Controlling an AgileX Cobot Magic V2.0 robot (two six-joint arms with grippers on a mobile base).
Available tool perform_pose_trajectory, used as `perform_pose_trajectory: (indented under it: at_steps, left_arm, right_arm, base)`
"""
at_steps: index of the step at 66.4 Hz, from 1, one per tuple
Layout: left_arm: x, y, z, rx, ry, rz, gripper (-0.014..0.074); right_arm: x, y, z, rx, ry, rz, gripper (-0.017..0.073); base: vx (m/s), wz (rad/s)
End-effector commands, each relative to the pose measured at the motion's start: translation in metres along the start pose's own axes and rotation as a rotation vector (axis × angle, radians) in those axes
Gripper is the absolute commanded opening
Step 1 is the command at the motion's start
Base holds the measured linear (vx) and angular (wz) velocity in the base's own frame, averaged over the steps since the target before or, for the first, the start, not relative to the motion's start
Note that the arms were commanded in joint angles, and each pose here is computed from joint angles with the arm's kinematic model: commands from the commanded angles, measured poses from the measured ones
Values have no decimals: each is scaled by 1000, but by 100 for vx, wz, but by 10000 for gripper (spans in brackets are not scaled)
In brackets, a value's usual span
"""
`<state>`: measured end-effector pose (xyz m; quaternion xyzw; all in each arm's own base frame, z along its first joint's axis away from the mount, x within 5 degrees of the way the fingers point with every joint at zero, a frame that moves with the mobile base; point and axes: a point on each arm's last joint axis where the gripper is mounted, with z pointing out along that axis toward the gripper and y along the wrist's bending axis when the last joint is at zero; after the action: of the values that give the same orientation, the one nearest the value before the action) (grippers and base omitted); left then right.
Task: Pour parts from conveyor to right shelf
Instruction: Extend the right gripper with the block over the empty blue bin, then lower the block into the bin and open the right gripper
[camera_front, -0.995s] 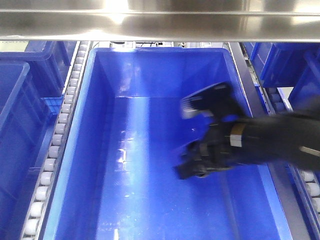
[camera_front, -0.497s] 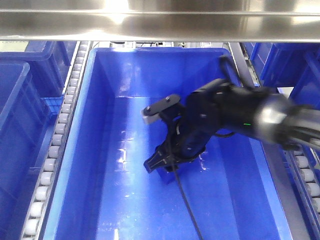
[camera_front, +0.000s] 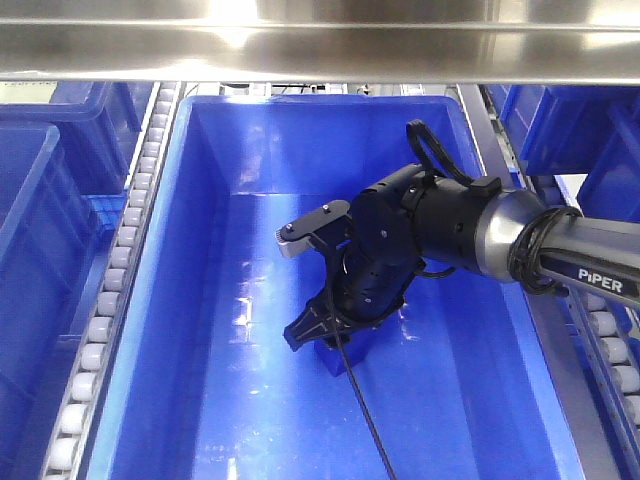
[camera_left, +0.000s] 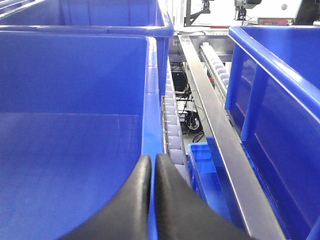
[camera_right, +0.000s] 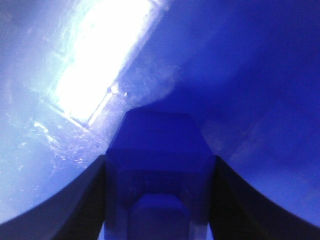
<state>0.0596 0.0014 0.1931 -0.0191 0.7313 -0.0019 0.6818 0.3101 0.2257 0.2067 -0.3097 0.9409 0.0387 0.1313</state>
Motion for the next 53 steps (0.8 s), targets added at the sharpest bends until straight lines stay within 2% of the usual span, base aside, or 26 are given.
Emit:
perform_pose_trajectory:
  at_steps: [1, 7, 13, 23, 35, 44, 50, 53]
  left_arm:
    - [-13, 0, 0, 2, -84, -16, -6]
    - [-13, 0, 0, 2, -84, -16, -6]
    - [-13, 0, 0, 2, -84, -16, -6]
    - [-13, 0, 0, 2, -84, -16, -6]
    - [-13, 0, 0, 2, -84, -16, -6]
    - [-13, 0, 0, 2, -84, -16, -6]
    - [-13, 0, 0, 2, -84, -16, -6]
    - [-13, 0, 0, 2, -84, -16, -6]
  right_arm:
    - [-8, -3, -21, 12, -86, 9, 473]
    - [-10, -3, -27, 14, -124, 26, 569]
    - [-13, -1, -37, 12, -192, 21, 615]
    - [-14, 5, -58, 6, -378, 3, 603]
    - [4, 5, -73, 0, -603, -5, 554]
    - [29, 4, -84, -3, -747, -10, 451]
    - [45, 4, -93, 1, -809, -24, 289]
    - [52, 4, -98, 4, -825, -30, 172]
  base:
    - [0, 0]
    - [0, 0]
    - [0, 0]
    - [0, 0]
    - [0, 0]
    - [0, 0]
    - [0, 0]
    - [0, 0]
